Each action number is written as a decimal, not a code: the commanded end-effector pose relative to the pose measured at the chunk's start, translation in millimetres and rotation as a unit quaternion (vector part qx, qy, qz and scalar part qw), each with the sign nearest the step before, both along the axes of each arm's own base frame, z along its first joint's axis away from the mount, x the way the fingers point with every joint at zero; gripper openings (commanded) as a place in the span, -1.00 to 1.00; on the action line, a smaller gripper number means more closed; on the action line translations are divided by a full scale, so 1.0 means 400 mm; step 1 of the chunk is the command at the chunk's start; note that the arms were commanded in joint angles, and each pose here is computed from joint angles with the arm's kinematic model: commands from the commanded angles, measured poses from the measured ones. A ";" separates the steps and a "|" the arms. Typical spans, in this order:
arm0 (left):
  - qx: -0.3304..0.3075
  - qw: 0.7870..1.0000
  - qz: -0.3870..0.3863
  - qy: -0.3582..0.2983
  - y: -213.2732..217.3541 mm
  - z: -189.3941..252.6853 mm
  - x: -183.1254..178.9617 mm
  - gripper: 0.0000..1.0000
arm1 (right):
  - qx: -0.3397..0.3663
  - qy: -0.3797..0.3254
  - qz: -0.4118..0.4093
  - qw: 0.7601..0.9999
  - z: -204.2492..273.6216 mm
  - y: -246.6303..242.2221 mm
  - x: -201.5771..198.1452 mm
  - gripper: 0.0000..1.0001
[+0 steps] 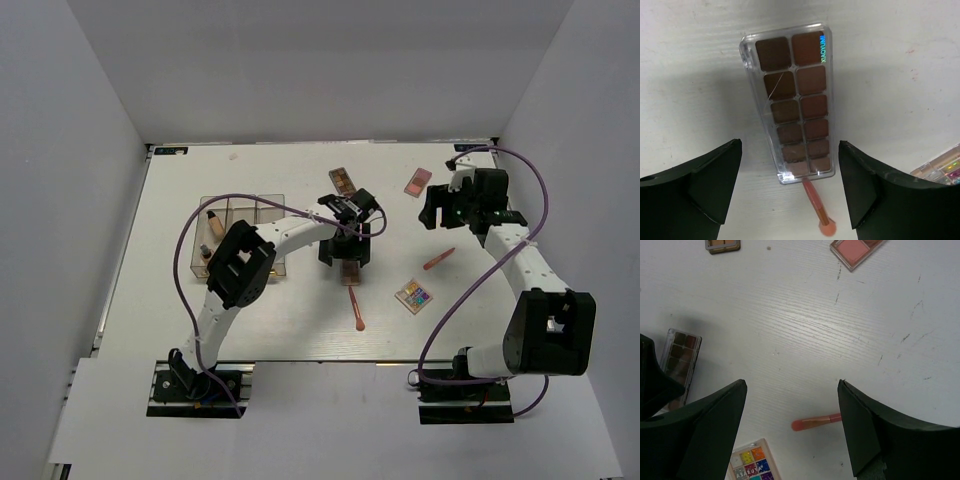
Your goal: Organize the makeup
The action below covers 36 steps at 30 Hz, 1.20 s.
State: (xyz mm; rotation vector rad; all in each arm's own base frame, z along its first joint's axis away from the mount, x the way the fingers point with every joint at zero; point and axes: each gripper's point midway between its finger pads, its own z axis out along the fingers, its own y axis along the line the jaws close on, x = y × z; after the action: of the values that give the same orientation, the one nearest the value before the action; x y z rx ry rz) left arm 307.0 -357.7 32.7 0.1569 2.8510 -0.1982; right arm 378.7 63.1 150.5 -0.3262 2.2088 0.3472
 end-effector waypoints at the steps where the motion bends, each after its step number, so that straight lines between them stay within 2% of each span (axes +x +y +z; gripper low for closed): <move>1: -0.010 0.999 0.007 -0.029 -0.022 0.040 0.030 0.76 | 0.020 -0.020 0.006 1.000 0.035 0.011 -0.007 0.59; 8: -0.012 1.000 0.005 -0.019 -0.048 0.009 0.027 0.76 | 0.026 -0.017 0.010 0.999 0.026 0.019 -0.019 0.59; 13: 0.015 1.000 0.017 -0.009 -0.030 -0.027 0.026 0.71 | 0.031 -0.019 0.008 0.999 0.029 0.021 -0.021 0.58; 20: 0.062 0.998 0.015 -0.009 0.006 -0.068 0.016 0.30 | 0.037 -0.023 -0.007 0.999 0.033 -0.005 -0.013 0.57; 25: 0.080 0.997 0.009 -0.002 0.026 -0.087 0.006 -0.07 | 0.042 -0.022 -0.008 0.999 0.030 -0.006 -0.016 0.57; 27: 0.069 0.998 -0.002 -0.015 0.014 -0.051 0.018 -0.14 | 0.043 -0.022 -0.008 0.999 0.030 -0.008 -0.016 0.56; 30: 0.031 0.997 -0.002 -0.067 0.001 0.084 0.074 -0.33 | 0.039 -0.024 0.000 0.999 0.026 -0.005 -0.021 0.56; 31: 0.008 0.996 0.003 -0.091 0.003 0.156 0.090 -0.45 | 0.040 -0.022 0.001 0.999 0.020 -0.005 -0.024 0.56; 36: -0.031 0.987 0.042 -0.149 0.088 0.327 0.169 -0.56 | 0.049 -0.019 0.015 0.999 0.005 0.009 -0.036 0.47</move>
State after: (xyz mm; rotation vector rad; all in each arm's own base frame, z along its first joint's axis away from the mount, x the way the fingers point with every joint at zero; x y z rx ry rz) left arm 337.0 -345.6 56.4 0.1563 2.7632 -0.0970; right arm 362.9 62.7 139.6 -0.2734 2.2110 0.4431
